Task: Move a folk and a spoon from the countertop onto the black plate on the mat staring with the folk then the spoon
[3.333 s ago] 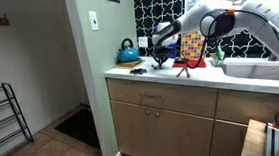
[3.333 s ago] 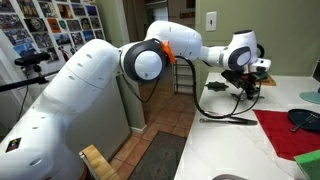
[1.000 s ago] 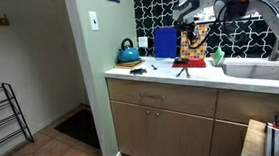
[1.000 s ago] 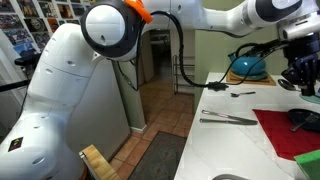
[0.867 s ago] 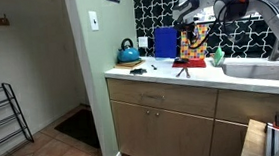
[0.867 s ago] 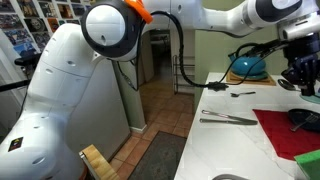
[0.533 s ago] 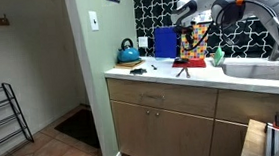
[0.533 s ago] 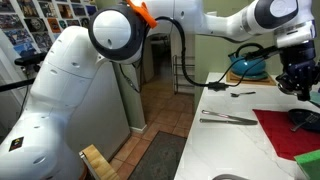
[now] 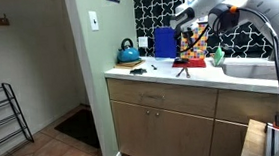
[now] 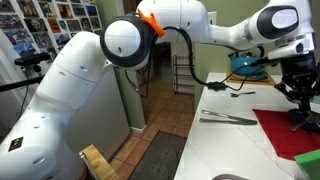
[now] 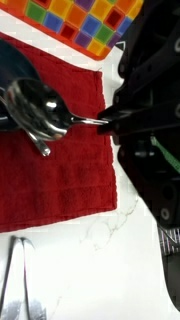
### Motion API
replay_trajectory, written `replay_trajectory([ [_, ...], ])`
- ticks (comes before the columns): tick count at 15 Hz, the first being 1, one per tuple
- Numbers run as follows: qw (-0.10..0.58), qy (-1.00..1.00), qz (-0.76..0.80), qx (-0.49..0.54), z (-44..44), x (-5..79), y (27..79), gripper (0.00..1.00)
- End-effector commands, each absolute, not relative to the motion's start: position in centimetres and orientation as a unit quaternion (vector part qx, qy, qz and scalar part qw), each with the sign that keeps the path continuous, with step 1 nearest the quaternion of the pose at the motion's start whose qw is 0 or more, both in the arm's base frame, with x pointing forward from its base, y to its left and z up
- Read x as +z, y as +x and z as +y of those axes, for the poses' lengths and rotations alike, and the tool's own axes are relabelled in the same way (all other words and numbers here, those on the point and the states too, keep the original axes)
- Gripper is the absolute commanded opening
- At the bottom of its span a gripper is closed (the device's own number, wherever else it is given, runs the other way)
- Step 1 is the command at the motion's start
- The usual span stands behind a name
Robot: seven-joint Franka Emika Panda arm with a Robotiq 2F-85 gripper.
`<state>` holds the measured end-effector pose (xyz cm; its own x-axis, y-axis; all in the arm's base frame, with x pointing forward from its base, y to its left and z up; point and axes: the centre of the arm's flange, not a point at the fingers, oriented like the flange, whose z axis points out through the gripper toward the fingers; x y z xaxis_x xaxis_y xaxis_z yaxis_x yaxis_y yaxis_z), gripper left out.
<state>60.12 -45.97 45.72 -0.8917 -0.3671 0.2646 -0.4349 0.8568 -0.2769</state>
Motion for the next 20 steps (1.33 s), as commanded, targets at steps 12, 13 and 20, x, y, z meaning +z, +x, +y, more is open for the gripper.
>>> replay_trajectory([
  [12, 0.094, 0.113, -0.977, 0.155, -49.3, 41.8, 64.0, 0.02],
  [13, 0.092, 0.114, -0.977, 0.153, -49.4, 41.5, 64.3, 0.02],
  [20, 0.084, 0.095, -0.978, 0.165, -49.5, 39.4, 66.7, 0.02],
])
